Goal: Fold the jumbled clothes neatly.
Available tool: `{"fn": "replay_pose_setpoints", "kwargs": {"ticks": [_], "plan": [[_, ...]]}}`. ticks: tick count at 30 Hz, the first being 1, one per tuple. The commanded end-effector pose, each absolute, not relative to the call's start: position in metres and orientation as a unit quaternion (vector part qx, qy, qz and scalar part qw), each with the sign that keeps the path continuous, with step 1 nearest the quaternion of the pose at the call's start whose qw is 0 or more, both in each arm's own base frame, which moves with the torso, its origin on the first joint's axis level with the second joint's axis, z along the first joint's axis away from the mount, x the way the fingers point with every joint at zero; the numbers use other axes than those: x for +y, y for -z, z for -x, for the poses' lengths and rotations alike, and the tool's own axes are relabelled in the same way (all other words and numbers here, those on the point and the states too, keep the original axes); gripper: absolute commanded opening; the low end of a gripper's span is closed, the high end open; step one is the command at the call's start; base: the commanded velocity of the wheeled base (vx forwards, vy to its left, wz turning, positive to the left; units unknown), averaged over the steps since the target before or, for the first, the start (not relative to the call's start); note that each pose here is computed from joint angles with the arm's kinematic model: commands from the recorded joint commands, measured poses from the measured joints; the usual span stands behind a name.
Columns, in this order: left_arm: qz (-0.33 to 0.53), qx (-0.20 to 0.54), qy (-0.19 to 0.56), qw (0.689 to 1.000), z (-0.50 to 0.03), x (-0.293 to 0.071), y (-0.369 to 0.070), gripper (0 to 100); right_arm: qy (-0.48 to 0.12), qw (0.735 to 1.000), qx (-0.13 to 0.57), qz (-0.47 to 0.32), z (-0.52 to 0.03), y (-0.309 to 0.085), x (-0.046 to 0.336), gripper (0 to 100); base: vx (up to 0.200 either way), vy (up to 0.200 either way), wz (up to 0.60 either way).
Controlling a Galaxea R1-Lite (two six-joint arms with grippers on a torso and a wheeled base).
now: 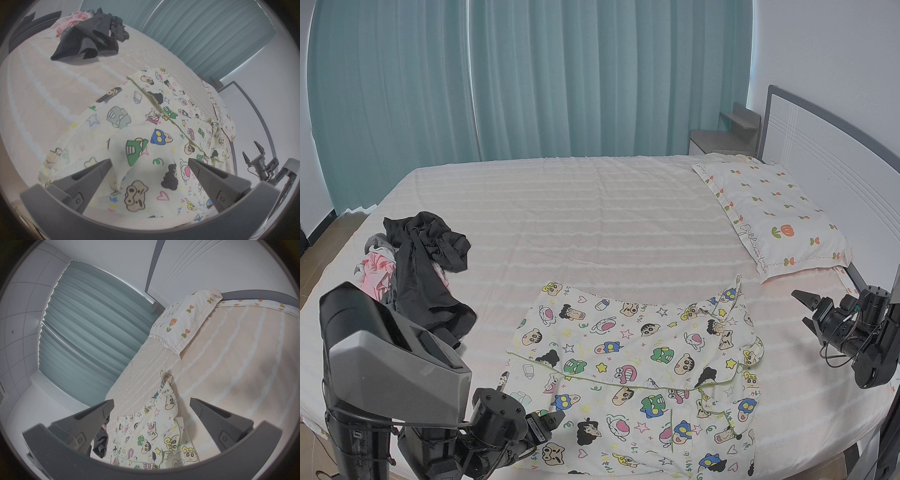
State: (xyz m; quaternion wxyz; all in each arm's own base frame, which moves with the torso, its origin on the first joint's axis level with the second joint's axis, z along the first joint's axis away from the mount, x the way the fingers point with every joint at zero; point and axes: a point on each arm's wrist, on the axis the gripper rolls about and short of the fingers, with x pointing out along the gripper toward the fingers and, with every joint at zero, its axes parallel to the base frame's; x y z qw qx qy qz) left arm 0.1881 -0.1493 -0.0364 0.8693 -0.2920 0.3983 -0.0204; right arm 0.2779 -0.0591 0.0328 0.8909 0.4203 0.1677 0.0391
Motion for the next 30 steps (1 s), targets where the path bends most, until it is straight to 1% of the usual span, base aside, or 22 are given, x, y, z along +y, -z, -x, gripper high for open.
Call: {"fn": "replay_pose_setpoints", "kwargs": {"ticks": [1,4,5,11,12,15,20,25,30], "plan": [[0.265,0.403,0.004,0.876,-0.191,-0.149,0.057,100,-0.043,0.893,0.160,-0.418,-0.278,-0.035,-0.059,100,0.000,0.000,0.00],[0.268,0.397,0.000,0.878,-0.192,-0.147,0.057,100,-0.043,0.893,0.159,-0.418,-0.279,-0.035,-0.059,100,0.000,0.000,0.00],[0.268,0.395,-0.002,0.879,-0.193,-0.147,0.058,0,-0.044,0.893,0.159,-0.418,-0.279,-0.035,-0.059,100,0.000,0.000,0.00],[0.261,0.357,-0.052,0.895,-0.200,-0.137,0.055,0,-0.046,0.893,0.161,-0.417,-0.279,-0.035,-0.057,100,0.000,0.000,0.00],[0.261,0.357,-0.052,0.895,-0.200,-0.137,0.055,0,-0.046,0.893,0.161,-0.417,-0.279,-0.035,-0.057,100,0.000,0.000,0.00],[0.247,0.331,-0.066,0.908,-0.202,-0.132,0.048,0,-0.047,0.893,0.162,-0.417,-0.279,-0.035,-0.056,100,0.000,0.000,0.00],[0.238,0.287,-0.063,0.926,-0.212,-0.126,0.037,0,-0.048,0.893,0.161,-0.417,-0.279,-0.035,-0.056,100,0.000,0.000,0.00],[0.216,0.272,-0.073,0.935,-0.222,-0.116,0.035,0,-0.049,0.893,0.161,-0.417,-0.279,-0.036,-0.056,100,0.000,0.000,0.00],[0.205,0.272,-0.080,0.937,-0.226,-0.111,0.037,0,-0.049,0.893,0.161,-0.417,-0.279,-0.036,-0.056,100,0.000,0.000,0.00]]}}
